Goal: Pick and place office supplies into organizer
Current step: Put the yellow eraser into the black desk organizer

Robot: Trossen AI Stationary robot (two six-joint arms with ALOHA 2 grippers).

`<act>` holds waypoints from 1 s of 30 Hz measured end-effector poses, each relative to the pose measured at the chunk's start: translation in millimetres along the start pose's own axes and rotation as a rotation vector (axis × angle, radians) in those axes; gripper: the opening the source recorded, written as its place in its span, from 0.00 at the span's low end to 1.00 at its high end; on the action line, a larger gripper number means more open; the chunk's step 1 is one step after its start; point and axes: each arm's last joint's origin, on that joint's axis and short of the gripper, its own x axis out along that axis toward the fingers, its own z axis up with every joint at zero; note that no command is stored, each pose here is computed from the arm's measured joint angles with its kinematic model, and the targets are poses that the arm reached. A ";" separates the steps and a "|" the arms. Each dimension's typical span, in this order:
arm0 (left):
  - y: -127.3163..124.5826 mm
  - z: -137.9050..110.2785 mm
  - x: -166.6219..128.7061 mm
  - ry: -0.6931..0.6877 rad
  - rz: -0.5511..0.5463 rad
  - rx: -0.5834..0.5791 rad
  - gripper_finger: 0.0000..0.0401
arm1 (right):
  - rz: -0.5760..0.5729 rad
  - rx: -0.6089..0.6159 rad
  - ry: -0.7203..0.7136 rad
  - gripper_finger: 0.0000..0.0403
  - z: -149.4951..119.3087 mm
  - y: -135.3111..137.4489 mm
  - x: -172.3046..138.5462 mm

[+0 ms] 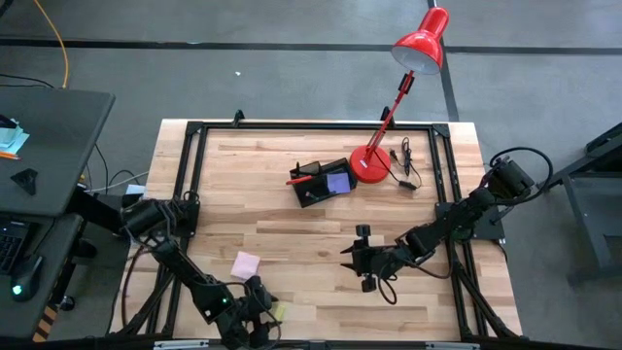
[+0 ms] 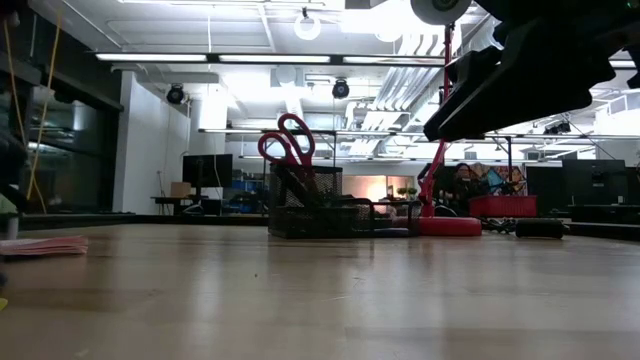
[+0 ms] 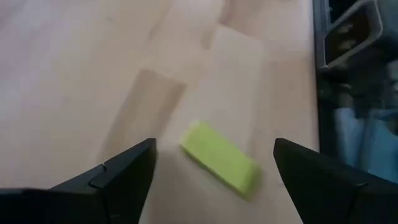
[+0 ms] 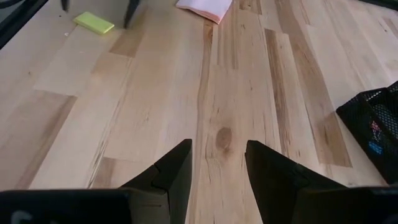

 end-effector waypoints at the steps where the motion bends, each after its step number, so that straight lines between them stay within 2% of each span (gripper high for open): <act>1: 1.0 -2.1 2.4 -0.009 0.011 0.006 0.78 | 0.000 0.000 0.000 0.35 0.0 0.0 0.0; 10: 2.7 -10.4 13.9 -0.077 0.047 0.032 0.76 | -0.003 -0.004 0.008 0.35 -0.7 -0.1 0.0; 12: 2.8 -10.8 14.1 -0.066 0.045 0.092 0.75 | -0.002 -0.004 0.007 0.35 -0.7 -0.1 0.0; 15: 1.1 -17.2 11.2 -0.052 0.040 0.267 0.71 | 0.000 -0.004 0.008 0.35 -0.7 -0.1 0.0; 24: 0.3 -16.9 11.1 -0.016 0.018 0.425 0.63 | 0.000 -0.004 0.008 0.35 -0.7 -0.2 0.0; 30: 0.6 -17.0 11.6 -0.025 0.020 0.370 0.60 | -0.030 -0.004 0.003 0.35 -0.5 -1.0 0.0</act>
